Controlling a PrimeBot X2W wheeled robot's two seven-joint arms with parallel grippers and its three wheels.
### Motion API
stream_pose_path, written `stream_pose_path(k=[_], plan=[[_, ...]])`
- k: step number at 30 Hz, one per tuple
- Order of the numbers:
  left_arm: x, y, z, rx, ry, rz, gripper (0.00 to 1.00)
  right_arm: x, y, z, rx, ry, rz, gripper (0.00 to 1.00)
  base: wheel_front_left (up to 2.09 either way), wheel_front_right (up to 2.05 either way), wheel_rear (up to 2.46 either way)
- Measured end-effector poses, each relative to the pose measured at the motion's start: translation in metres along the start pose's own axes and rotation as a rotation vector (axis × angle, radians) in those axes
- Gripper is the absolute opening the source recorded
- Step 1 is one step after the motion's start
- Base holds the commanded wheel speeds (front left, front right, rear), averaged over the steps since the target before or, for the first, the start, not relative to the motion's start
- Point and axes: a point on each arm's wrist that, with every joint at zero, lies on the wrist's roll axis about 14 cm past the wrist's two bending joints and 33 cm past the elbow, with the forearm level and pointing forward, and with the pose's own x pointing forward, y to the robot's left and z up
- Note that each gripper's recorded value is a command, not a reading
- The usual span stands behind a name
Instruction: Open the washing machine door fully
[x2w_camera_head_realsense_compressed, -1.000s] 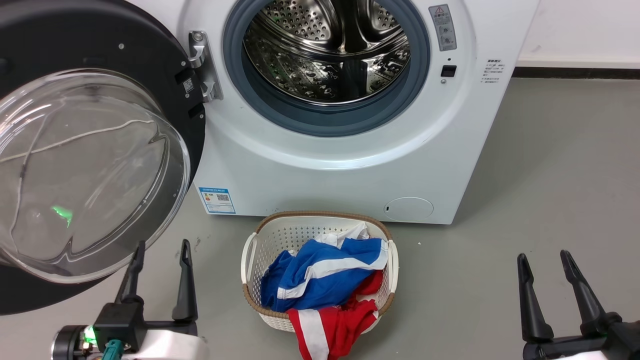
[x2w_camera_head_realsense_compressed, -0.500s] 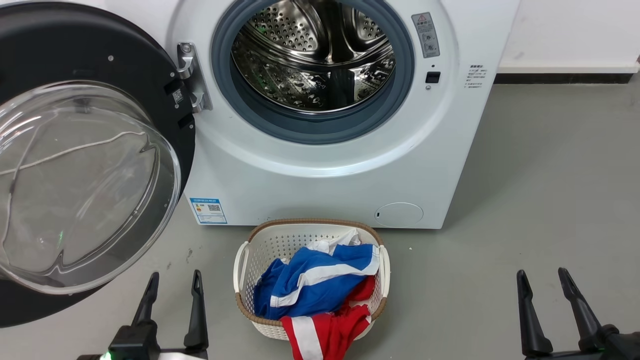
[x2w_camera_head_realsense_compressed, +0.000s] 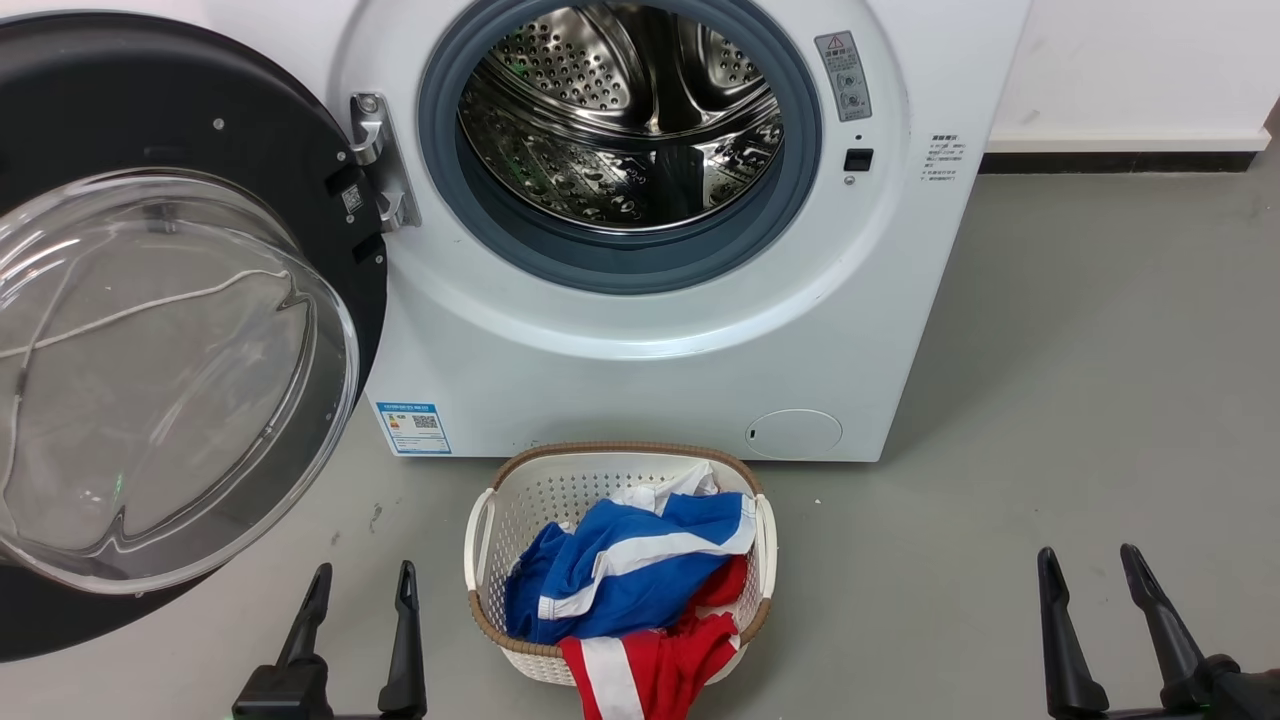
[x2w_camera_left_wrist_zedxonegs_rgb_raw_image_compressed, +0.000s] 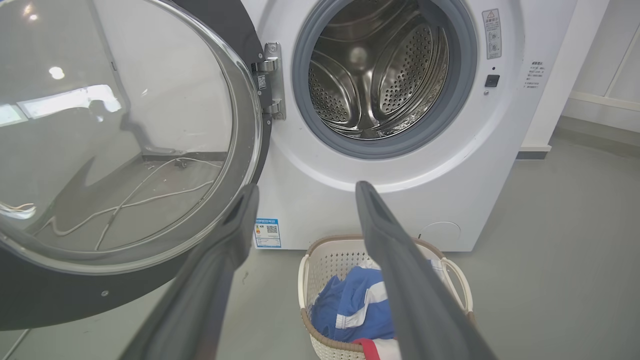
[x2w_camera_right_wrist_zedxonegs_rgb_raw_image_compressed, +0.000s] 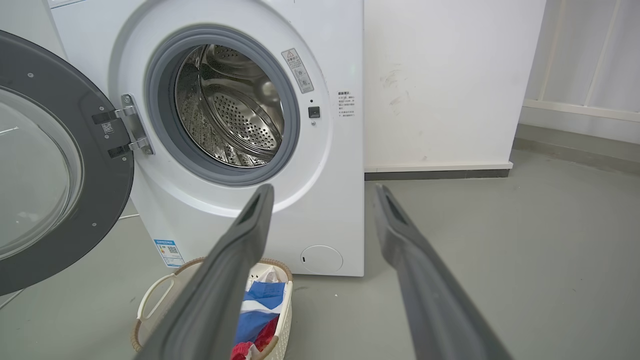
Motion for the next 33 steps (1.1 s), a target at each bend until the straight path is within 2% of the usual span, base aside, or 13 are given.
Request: stream_pose_path(k=[4,5,10,19,33], plan=[[0.0,0.001,0.0,0.021,0.0,0.007,1.0,0.0,0.0,-0.001,0.0,0.002,0.0,1.0,0.0,0.0,0.0],[0.0,0.002,-0.001,0.021,0.003,0.008,0.0,0.0,0.0,-0.002,0.001,0.006,0.001,0.0,0.0,0.0,0.0],[-0.007,0.002,-0.019,0.007,0.066,0.014,0.0,-0.005,0.0,-0.017,0.018,0.057,-0.005,0.0,0.0,0.0,0.0],[-0.004,0.011,-0.028,-0.193,0.117,0.067,0.0,-0.002,-0.006,-0.024,0.217,0.079,-0.055,0.0,0.0,0.0,0.0],[0.005,0.016,-0.03,-0.45,0.138,0.109,0.0,0.01,-0.012,-0.026,0.456,0.085,-0.1,0.0,0.0,0.0,0.0]])
